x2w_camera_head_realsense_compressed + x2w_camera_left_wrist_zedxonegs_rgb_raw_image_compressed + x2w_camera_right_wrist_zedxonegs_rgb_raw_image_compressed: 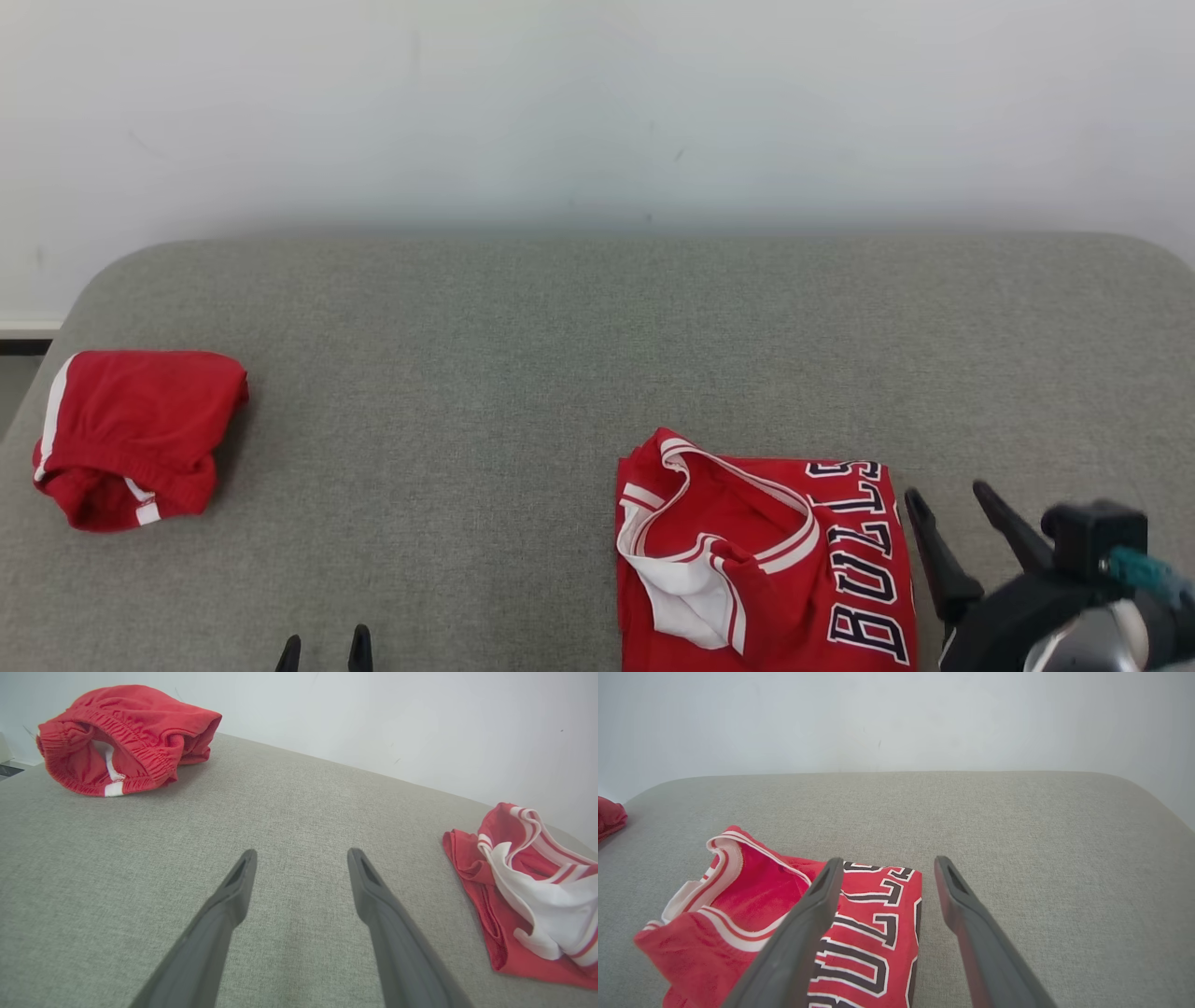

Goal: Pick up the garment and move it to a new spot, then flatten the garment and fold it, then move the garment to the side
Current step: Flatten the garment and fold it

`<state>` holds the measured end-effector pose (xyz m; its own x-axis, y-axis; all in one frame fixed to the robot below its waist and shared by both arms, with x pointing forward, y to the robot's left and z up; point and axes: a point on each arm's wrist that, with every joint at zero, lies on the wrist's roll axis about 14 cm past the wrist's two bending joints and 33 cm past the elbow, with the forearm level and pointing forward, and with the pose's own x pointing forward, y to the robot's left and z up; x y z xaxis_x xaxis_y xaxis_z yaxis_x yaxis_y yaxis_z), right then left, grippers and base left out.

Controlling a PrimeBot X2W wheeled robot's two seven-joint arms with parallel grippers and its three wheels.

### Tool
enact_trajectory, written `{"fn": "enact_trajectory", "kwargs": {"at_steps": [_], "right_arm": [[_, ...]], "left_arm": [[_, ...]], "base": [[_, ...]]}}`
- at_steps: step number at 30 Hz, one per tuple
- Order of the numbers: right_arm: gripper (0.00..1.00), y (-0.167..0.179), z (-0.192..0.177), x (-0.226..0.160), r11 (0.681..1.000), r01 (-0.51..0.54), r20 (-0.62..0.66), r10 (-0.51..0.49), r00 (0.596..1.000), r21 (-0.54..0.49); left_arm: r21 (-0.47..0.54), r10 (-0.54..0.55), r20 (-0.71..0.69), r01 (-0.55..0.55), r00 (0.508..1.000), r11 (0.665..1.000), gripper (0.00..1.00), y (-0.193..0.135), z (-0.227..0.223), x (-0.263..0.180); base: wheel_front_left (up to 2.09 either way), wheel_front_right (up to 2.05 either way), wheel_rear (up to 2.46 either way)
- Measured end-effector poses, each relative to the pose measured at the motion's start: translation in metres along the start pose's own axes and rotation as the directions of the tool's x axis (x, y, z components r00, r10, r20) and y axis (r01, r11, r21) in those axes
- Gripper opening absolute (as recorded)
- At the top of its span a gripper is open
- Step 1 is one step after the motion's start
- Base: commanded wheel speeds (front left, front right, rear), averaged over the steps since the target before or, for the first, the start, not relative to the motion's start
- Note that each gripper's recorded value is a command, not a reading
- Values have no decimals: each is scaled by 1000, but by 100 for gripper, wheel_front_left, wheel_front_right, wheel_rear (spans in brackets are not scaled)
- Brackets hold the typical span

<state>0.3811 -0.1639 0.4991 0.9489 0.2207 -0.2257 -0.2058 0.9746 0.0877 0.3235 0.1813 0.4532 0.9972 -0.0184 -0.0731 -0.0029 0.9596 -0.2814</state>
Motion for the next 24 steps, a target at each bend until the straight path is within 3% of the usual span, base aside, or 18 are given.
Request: {"fn": "enact_trajectory", "kwargs": {"at_steps": [6, 12, 24], "right_arm": [[100, -10, -23, -19, 998, 65, -12, -65, 998, 9], [100, 2, -32, -22, 998, 61, 1, -61, 998, 28], [100, 77, -29, -7, 988, -149, 10, 149, 989, 43]], "left_arm": [[0, -7, 4, 7, 1000, 1000, 100, -2, 1, -1], [-1, -11, 6, 11, 1000, 1000, 100, -3, 2, -1], [-1, -2, 12, 2, 1000, 1000, 100, -1, 3, -2]], "base": [[0, 0, 0], [0, 0, 0], [0, 0, 0]]}}
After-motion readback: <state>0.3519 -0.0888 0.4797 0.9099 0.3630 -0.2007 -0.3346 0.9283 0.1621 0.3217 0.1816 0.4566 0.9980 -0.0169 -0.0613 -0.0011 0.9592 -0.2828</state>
